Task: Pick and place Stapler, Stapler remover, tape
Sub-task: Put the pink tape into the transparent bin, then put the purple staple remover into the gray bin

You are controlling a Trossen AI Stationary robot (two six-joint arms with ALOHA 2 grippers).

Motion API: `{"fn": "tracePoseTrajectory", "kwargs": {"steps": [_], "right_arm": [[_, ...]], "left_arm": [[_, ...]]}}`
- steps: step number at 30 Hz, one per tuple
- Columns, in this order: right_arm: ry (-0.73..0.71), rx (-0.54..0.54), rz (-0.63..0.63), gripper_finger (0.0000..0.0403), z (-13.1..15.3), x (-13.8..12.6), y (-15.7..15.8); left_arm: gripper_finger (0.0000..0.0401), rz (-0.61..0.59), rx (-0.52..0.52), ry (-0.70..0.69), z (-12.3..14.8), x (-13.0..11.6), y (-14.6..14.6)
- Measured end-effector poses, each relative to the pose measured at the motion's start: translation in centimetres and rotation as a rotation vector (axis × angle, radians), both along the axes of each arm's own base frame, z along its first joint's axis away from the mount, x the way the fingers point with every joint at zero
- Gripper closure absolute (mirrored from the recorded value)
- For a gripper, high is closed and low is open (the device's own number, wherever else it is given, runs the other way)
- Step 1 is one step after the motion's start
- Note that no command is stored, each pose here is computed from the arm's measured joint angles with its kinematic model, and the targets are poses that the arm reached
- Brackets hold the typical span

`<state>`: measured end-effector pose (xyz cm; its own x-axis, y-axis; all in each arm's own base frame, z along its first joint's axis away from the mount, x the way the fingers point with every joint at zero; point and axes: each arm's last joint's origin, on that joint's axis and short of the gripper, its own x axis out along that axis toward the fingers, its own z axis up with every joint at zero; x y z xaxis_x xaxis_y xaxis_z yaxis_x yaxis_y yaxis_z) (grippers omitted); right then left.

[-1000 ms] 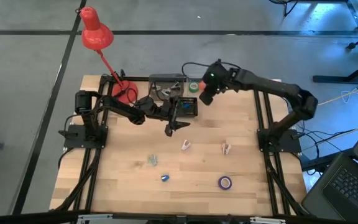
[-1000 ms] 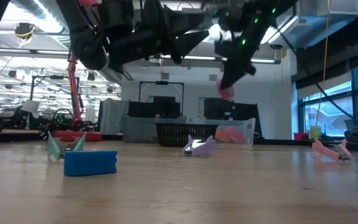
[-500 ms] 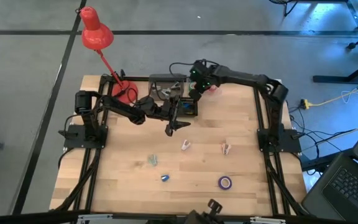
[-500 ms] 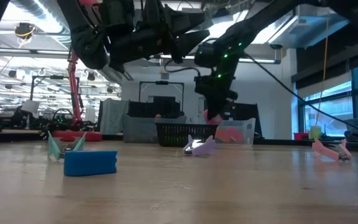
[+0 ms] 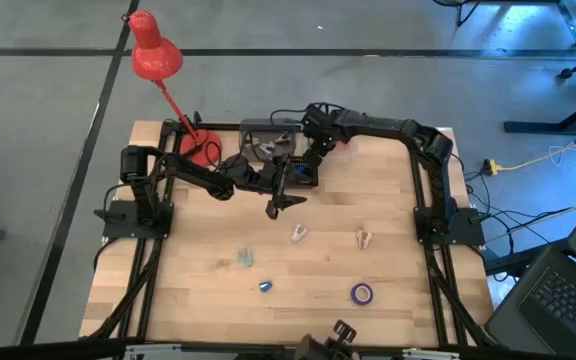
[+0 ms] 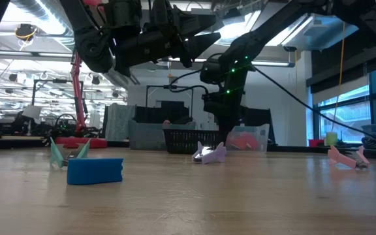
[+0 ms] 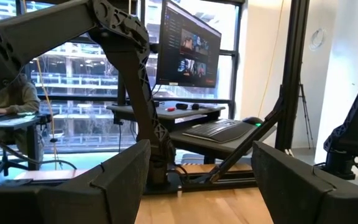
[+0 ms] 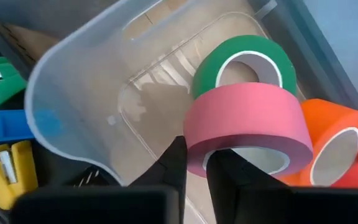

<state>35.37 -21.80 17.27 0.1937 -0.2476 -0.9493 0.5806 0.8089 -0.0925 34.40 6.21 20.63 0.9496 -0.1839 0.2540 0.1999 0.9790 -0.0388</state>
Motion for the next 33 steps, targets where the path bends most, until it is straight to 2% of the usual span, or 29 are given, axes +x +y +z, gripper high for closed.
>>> {"fn": "tracePoseTrajectory", "kwargs": {"steps": [7, 10, 12, 16, 20, 23, 26, 29, 33], "right_arm": [[-0.031, -0.02, 0.018, 0.0213, 1.8, 0.0, 0.8], [-0.053, -0.026, 0.02, 0.0171, 3.4, -0.2, 1.8], [-0.057, -0.05, 0.024, 0.0157, 4.8, -0.4, 2.7], [-0.048, -0.119, 0.073, 0.0156, 8.5, -1.3, 6.0], [-0.038, -0.104, 0.157, 0.0169, 11.6, -3.3, 10.7], [-0.045, -0.068, 0.144, 0.0179, 12.7, -5.6, 14.2], [-0.079, -0.027, 0.088, 0.0185, 12.3, -8.1, 17.3], [-0.084, 0.027, -0.003, 0.0187, 10.7, -10.6, 19.9], [-0.101, 0.079, -0.02, 0.0185, 8.0, -12.8, 22.7]], "left_arm": [[0.0132, 0.0, -0.001, 0.009, -0.1, 0.0, 0.0], [0.0132, 0.0, -0.001, 0.009, -0.1, 0.0, 0.0], [0.0132, 0.0, -0.001, 0.01, -0.1, 0.0, 0.0], [0.0132, -0.044, 0.011, 0.013, -0.1, 0.0, -0.1], [0.0132, -0.087, 0.013, 0.014, 0.1, -0.1, -0.2], [0.0132, -0.126, 0.005, 0.014, 0.6, -0.3, -0.2], [0.0132, -0.126, 0.007, 0.027, 1.1, -1.1, -0.2], [0.0132, -0.094, 0.025, 0.096, 1.5, -2.2, -0.2], [0.0132, 0.088, 0.101, 0.208, 2.4, -4.4, -0.6]]}}
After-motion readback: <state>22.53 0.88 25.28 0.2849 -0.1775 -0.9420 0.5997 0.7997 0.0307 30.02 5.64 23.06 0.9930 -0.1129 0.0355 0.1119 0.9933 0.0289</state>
